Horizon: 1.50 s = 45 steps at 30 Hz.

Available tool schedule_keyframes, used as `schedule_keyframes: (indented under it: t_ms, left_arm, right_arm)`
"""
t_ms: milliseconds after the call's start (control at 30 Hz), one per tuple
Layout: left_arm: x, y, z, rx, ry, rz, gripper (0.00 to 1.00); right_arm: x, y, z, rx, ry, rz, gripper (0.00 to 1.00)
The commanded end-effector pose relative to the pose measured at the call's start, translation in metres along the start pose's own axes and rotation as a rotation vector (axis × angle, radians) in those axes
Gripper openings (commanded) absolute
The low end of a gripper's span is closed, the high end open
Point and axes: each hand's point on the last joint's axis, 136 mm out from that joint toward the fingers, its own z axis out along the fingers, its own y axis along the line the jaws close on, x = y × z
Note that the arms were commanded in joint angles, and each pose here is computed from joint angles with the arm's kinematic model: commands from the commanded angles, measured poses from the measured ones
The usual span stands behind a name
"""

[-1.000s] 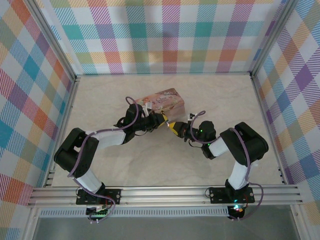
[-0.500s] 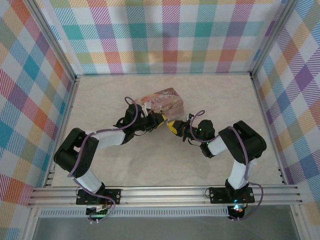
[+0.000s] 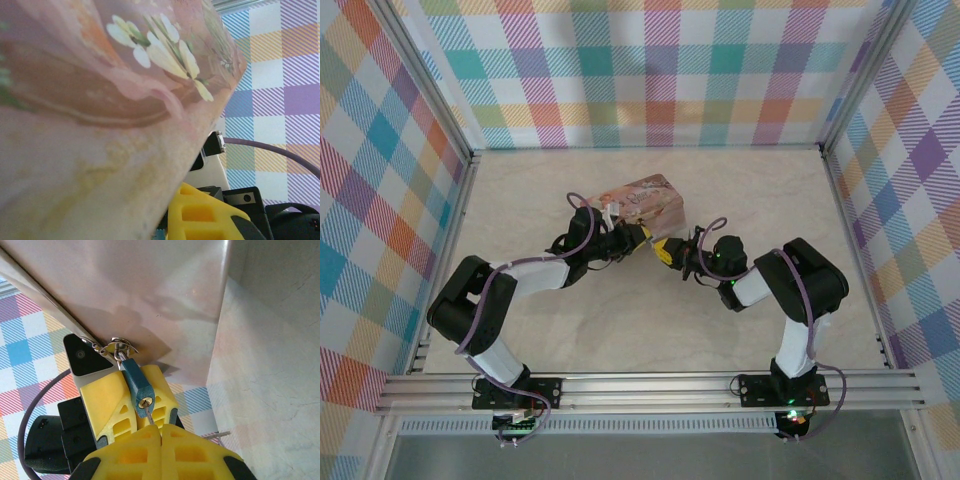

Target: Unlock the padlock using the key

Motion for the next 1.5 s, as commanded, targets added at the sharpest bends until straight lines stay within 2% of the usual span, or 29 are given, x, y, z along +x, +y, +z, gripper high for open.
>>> schedule_keyframes:
  t_ms: [0,233,600,900,1033,1133,1233,1467]
  left_arm:
    - [0.06,-0.047,0.002,0.157,0.244,0.079,0.0]
    - [0.08,-0.051,0.01,0.177,0.323,0.091,0.0]
    - [0.082,-0.041,0.012,0.142,0.325,0.102,0.0]
    - [0.079,-0.044,0.009,0.158,0.306,0.108,0.0]
    - [0.08,-0.039,0.01,0.142,0.314,0.101,0.0]
    - [0.08,-0.035,0.011,0.127,0.318,0.1,0.0]
    - [0.082,-0.033,0.012,0.116,0.331,0.097,0.0]
    - [0.081,-0.032,0.012,0.104,0.324,0.098,0.0]
  right_arm:
    - [-0.002,0.05,0.013,-0.128,0.001,-0.09,0.0]
    - [-0.001,0.064,0.02,-0.153,0.028,-0.105,0.0]
    - [0.001,0.057,0.008,-0.135,0.024,-0.085,0.0]
    - [-0.004,0.047,0.006,-0.106,0.051,0.099,0.0]
    - [-0.002,0.039,0.004,-0.089,0.054,0.091,0.0]
    - [-0.003,0.039,0.002,-0.09,0.041,0.07,0.0]
    - [0.001,0.055,0.003,-0.112,0.059,-0.048,0.0]
    - [0.002,0.058,-0.003,-0.062,0.022,-0.272,0.0]
